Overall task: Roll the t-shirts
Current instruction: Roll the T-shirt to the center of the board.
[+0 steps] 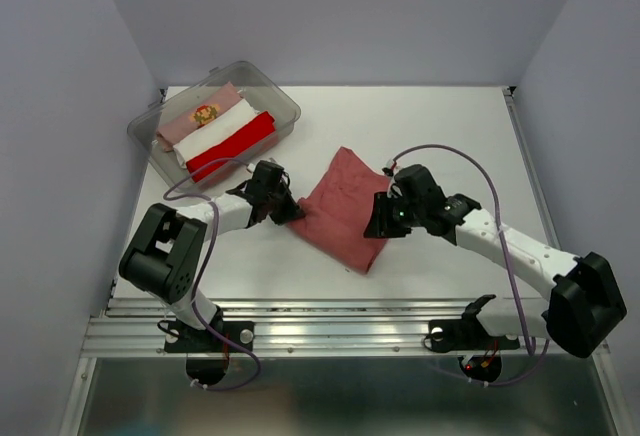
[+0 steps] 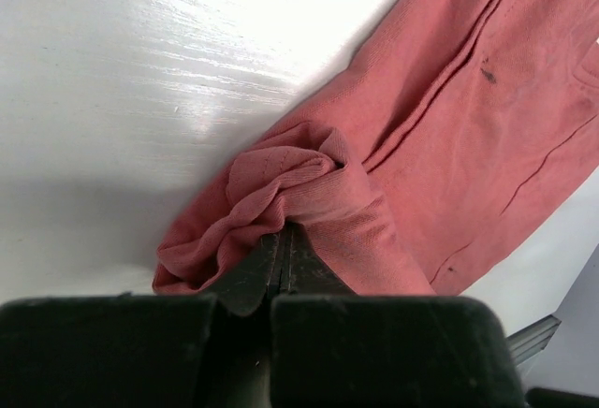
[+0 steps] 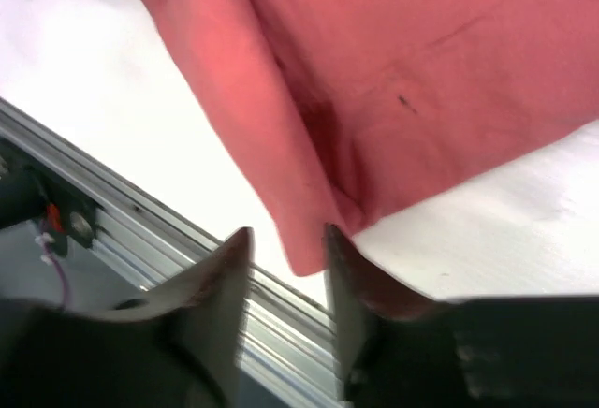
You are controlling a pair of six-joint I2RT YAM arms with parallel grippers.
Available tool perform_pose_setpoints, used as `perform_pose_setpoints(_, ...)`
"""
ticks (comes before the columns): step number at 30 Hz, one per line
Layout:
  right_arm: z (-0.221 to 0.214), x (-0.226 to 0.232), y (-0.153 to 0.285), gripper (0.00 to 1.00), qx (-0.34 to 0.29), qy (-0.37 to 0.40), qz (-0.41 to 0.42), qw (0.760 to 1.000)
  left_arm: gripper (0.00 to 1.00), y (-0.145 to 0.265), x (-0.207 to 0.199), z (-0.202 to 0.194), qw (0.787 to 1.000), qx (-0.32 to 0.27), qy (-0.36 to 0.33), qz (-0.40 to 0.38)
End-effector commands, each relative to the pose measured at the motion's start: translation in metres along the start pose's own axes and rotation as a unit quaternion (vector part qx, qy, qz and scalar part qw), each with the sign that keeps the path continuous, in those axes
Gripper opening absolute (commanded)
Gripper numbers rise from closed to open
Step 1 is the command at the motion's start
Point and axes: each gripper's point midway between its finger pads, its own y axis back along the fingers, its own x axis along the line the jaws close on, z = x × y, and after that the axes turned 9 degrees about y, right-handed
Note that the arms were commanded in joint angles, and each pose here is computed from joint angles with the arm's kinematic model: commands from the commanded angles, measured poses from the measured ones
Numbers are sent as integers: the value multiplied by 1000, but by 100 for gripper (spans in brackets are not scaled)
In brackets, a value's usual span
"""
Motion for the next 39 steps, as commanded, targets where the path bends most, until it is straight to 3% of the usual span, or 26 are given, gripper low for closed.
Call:
perform_pose_setpoints(1,17,13,10,30,-24,36,-32,999,0,-2,-1,6,1000,-10,-15,6)
perform_pose_setpoints(5,16,40,-8,8,-6,72,-7,997,0,-2,-2,7,1000,-9,-17,8)
perform_pose_setpoints(9,15,26,-25,1,-7,64,-33,997,0,-2,-4,8,1000,-9,-17,7)
perform_pose_setpoints(19,-35,-44,-57,1,39,48,-152,986,0,-1,-8,13,1000,-12,-26,10)
perform_pose_setpoints(27,-66,-57,-66,1,60,37,-145,987,0,-1,-20,16,999,-8,-42,-2)
perform_pose_setpoints(32,-47,-53,-52,1,27,44,-161,986,0,9,-24,16,998,-9,-55,-3)
perform_pose_setpoints(35,-11,-28,-31,1,-35,59,-145,987,0,13,-23,19,998,-16,-59,2)
perform_pose_setpoints(39,19,-3,-8,5,-73,68,-125,987,0,12,-18,17,998,-14,-60,10)
